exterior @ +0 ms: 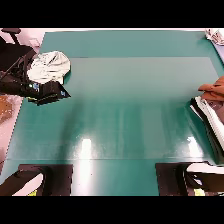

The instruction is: Fold the shirts.

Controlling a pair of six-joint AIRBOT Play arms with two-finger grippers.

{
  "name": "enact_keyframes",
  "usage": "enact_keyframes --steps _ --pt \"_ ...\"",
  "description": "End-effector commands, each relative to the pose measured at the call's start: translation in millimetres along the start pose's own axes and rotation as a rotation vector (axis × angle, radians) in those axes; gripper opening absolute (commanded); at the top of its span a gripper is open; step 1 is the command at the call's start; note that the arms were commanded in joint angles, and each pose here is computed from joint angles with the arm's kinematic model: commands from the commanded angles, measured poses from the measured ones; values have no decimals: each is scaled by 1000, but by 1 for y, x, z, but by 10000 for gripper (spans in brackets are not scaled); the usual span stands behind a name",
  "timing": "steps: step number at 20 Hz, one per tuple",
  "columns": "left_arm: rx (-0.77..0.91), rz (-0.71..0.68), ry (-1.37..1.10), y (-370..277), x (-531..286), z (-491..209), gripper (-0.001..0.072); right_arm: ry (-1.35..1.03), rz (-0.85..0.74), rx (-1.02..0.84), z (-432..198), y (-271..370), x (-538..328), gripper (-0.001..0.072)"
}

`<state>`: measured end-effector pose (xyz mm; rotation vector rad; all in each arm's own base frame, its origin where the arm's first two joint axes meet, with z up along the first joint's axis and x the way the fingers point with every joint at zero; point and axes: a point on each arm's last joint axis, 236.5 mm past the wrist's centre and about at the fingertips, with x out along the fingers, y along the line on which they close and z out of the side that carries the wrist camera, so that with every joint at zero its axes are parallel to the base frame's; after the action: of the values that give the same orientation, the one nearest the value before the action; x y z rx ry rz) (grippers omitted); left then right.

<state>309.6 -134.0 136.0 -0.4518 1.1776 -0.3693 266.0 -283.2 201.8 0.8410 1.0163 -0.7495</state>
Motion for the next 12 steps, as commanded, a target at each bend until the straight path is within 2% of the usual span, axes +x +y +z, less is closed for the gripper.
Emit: enact_keyframes --steps 1,5,7,8,10,11,12 --pt "-4 -2 -4 0 0 1 697 45 -153 116 7 -38 26 17" --pt "-14 -35 0 -8 0 0 697 171 -293 153 -10 -74 67 28" --pt "-17 -48 -1 -11 0 0 697 263 -353 157 -34 -91 85 131" --pt "-17 -48 -2 -11 0 0 697 306 -369 160 -48 -97 91 161" --pt "-18 -51 -7 -12 0 2 698 343 -461 162 -69 -120 88 322" --pt "-17 -52 -12 -12 -1 3 697 335 -556 151 -74 -141 77 414" --pt "-17 -53 -19 -13 -1 4 697 315 -667 137 -76 -164 61 550"
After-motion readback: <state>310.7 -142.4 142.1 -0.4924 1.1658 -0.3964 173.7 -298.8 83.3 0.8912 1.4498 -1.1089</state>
